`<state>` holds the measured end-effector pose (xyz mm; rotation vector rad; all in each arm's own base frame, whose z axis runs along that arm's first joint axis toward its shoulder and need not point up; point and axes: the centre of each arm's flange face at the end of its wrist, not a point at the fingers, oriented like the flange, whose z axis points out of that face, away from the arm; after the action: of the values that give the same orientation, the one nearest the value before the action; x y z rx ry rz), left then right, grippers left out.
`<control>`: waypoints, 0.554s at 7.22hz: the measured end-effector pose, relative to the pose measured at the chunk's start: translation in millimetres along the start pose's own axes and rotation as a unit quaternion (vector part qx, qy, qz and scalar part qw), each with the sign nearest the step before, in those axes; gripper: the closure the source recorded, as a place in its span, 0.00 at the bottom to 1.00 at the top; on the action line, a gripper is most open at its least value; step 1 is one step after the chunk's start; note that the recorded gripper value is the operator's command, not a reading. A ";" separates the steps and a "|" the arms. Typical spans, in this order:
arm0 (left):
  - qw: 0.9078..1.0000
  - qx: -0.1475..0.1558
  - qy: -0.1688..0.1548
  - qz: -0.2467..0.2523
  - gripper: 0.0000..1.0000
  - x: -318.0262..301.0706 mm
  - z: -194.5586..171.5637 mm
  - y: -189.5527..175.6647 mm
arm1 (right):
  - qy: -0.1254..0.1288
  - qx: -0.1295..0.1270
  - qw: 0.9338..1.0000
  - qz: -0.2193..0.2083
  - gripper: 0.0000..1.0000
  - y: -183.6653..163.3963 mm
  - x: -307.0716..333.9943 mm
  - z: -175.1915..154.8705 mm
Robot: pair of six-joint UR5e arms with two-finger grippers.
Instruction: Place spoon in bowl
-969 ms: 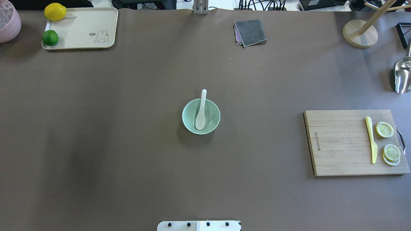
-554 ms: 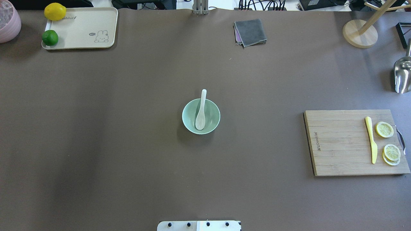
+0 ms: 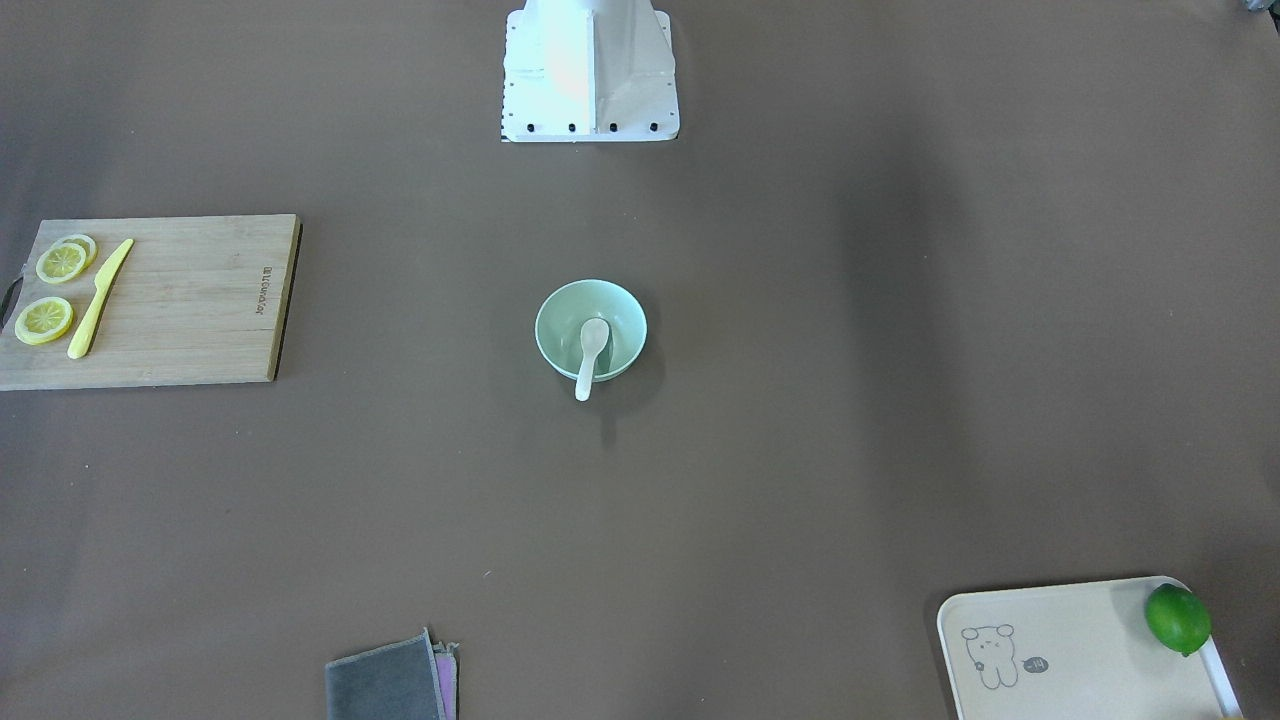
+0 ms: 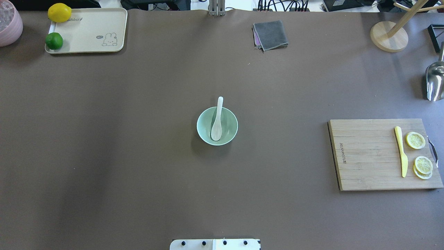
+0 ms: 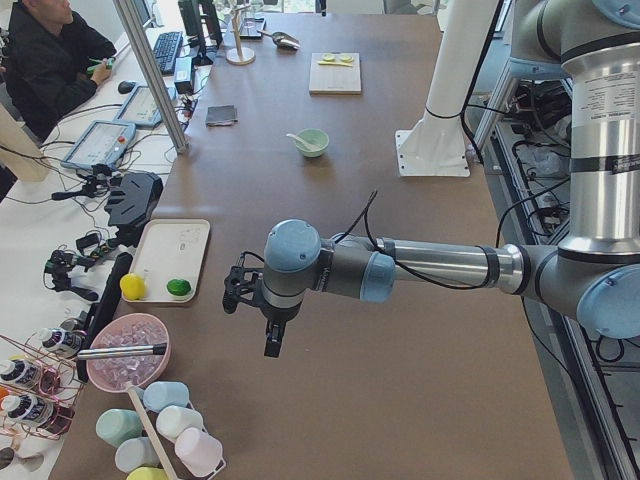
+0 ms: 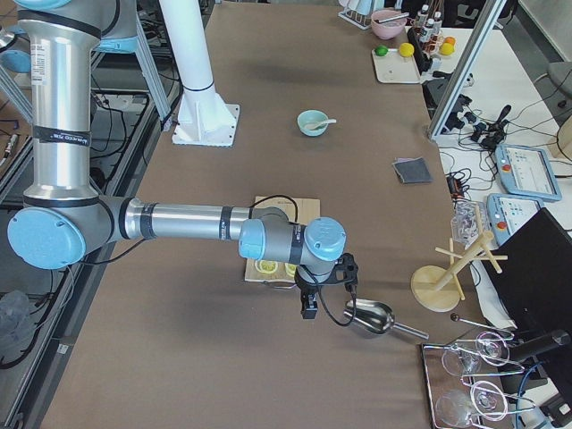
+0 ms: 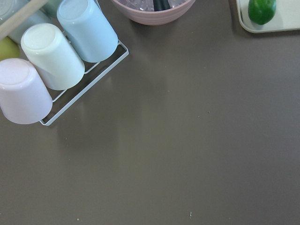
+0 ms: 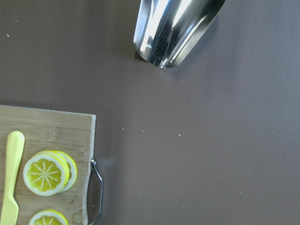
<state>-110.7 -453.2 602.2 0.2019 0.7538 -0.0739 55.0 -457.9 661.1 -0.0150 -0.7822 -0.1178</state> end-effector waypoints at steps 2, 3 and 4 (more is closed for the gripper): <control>1.000 -0.006 0.000 -0.011 0.02 -3.9 7.0 1.3 | -0.004 0.019 1.000 0.003 0.00 0.5 -2.6 -20.6; 1.000 -0.009 0.000 -0.012 0.02 -4.9 10.8 1.9 | -0.006 0.023 1.000 0.004 0.00 0.2 -3.3 -24.0; 1.000 -0.012 0.000 -0.011 0.02 -4.1 13.4 1.9 | -0.008 0.024 1.000 0.005 0.00 0.4 -2.9 -24.5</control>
<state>-104.4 -454.2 614.8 0.1707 0.7566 -0.0858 70.2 -458.6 641.7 0.0251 -0.8010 -0.0905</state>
